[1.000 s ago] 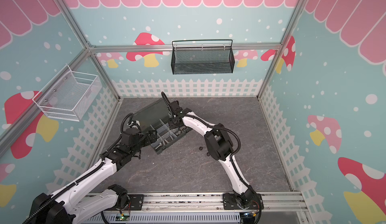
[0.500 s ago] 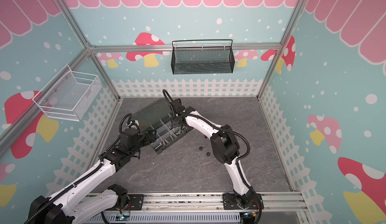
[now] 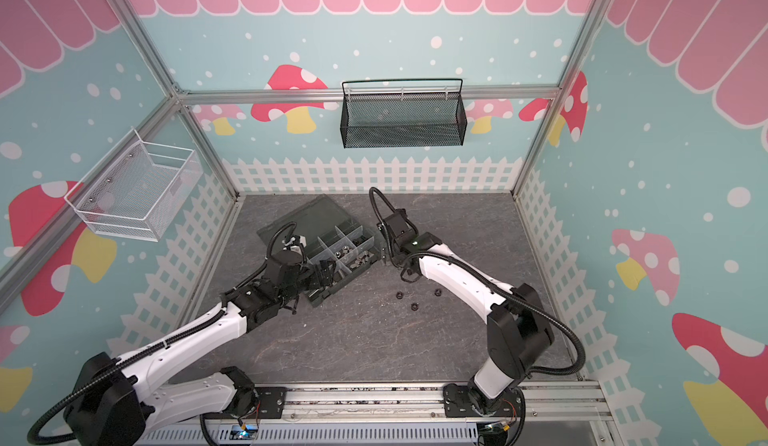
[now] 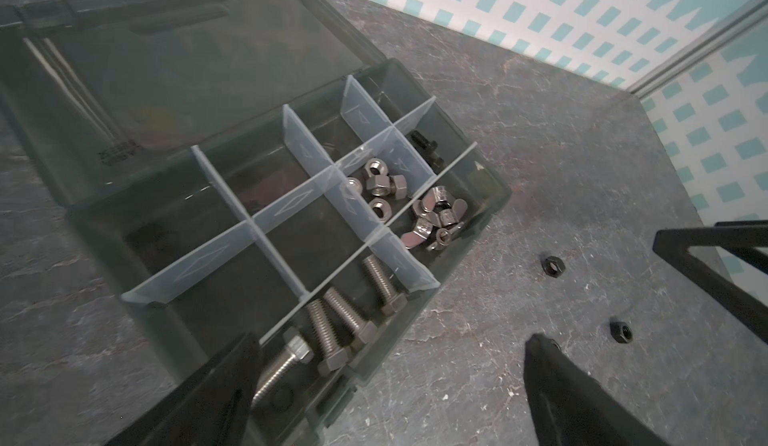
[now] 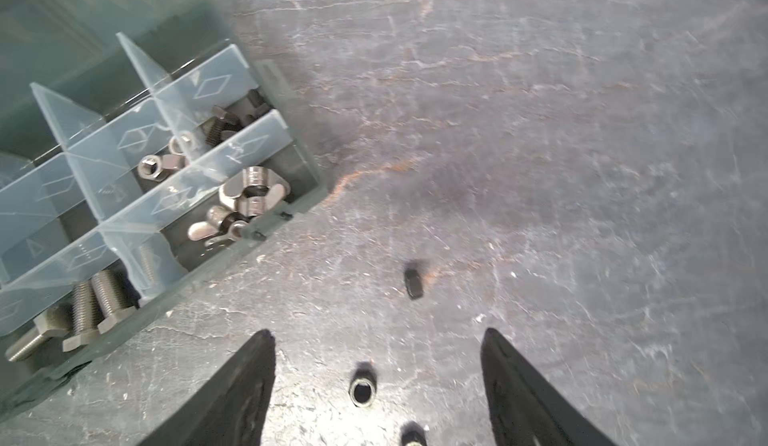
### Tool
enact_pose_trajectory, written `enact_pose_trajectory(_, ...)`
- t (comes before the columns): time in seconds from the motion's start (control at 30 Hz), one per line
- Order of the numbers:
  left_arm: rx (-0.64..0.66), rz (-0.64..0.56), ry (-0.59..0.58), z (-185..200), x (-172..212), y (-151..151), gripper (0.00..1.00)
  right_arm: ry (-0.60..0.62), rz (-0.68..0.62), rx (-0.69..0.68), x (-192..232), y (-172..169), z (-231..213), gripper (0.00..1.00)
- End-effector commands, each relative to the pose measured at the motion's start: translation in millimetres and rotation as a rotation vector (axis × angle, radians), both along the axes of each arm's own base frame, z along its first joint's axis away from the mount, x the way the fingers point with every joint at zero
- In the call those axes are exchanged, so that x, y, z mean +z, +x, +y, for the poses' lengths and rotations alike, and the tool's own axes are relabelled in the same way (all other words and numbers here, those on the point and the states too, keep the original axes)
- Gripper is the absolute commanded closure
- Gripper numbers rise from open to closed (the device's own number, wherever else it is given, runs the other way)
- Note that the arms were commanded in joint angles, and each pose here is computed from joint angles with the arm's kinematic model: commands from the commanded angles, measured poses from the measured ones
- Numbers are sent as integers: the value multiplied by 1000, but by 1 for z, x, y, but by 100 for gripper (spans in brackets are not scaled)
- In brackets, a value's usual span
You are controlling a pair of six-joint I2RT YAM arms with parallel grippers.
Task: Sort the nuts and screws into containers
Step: 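Draw the right gripper back while the left gripper moves toward the black nuts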
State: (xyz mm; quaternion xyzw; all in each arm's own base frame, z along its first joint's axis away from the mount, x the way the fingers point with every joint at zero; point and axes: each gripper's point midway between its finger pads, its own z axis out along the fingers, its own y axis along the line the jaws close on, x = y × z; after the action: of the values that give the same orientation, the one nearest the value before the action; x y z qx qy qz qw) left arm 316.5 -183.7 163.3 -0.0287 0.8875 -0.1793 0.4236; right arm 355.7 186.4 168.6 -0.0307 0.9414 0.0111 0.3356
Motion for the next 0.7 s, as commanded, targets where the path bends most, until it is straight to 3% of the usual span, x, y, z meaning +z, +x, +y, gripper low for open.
enact_pose_trajectory(0.0,-61,-31,38,-26,7,6,3,25,-38,-132,4,-7,-35,19)
enact_pose_trajectory(0.03,-87,-27,50,-36,5,6,3,29,-37,-156,2,-11,-45,18)
enact_pose_trajectory(0.1,-134,-12,71,-53,-1,5,3,39,-45,-190,2,-18,-61,2)
enact_pose_trajectory(0.43,-386,108,126,-141,-48,-4,8,89,-160,-457,12,-53,-130,2)
enact_pose_trajectory(0.67,-493,208,185,-180,-83,-15,23,85,-154,-527,3,-66,-152,2)
